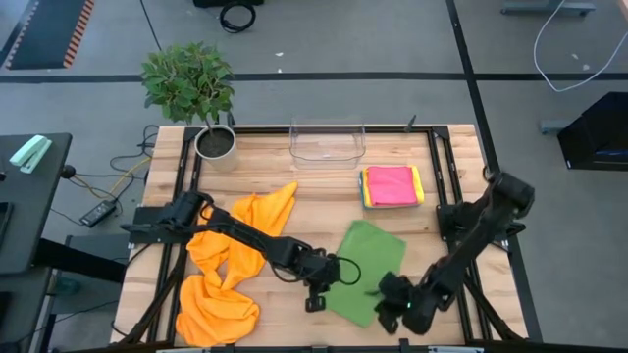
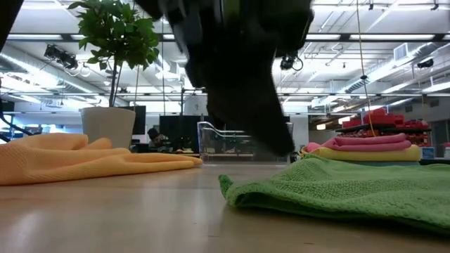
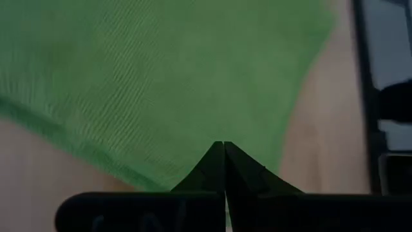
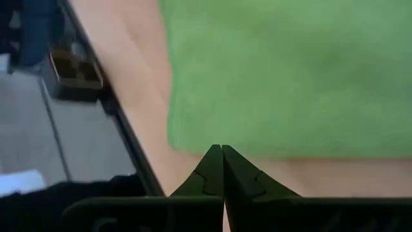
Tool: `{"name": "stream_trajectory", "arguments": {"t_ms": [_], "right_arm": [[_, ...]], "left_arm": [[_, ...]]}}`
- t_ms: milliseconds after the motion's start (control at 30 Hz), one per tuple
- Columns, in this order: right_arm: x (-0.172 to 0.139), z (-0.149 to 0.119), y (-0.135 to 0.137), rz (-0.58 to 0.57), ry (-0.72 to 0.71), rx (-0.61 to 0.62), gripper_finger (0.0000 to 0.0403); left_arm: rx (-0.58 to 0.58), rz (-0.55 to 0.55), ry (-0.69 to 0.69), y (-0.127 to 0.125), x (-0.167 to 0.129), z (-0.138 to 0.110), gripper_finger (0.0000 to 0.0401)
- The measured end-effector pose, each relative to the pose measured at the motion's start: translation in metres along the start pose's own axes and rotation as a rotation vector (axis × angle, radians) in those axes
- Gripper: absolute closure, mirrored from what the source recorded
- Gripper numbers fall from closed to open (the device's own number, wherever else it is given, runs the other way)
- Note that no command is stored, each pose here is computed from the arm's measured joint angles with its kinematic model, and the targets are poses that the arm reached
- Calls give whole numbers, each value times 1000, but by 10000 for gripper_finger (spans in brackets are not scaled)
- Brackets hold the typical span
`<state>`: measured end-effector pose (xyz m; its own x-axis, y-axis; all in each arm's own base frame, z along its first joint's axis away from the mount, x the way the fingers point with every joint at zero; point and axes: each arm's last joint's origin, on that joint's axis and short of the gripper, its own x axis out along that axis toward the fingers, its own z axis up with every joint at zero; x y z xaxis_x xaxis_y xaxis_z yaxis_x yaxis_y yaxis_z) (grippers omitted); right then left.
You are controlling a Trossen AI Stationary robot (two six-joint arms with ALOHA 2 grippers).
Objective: Fold microfiber towels
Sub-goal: Fold the green towel
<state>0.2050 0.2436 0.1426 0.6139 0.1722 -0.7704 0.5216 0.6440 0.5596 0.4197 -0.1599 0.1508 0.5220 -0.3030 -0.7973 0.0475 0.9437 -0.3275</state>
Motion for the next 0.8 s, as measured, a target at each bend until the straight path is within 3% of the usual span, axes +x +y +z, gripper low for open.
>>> {"name": "stream_trajectory", "arguments": {"t_ms": [200,400,600,800], "right_arm": [[25,-11,-5,8,0,36,401],[28,-12,17,83,-9,-6,401],[49,-12,18,-14,15,-29,401],[63,-5,15,-31,10,48,401]], "left_arm": [[-56,15,22,11,8,-14,396],[-52,14,18,13,8,-13,397],[-75,17,3,21,7,-8,397],[-27,-125,-85,-3,-3,0,394]]}}
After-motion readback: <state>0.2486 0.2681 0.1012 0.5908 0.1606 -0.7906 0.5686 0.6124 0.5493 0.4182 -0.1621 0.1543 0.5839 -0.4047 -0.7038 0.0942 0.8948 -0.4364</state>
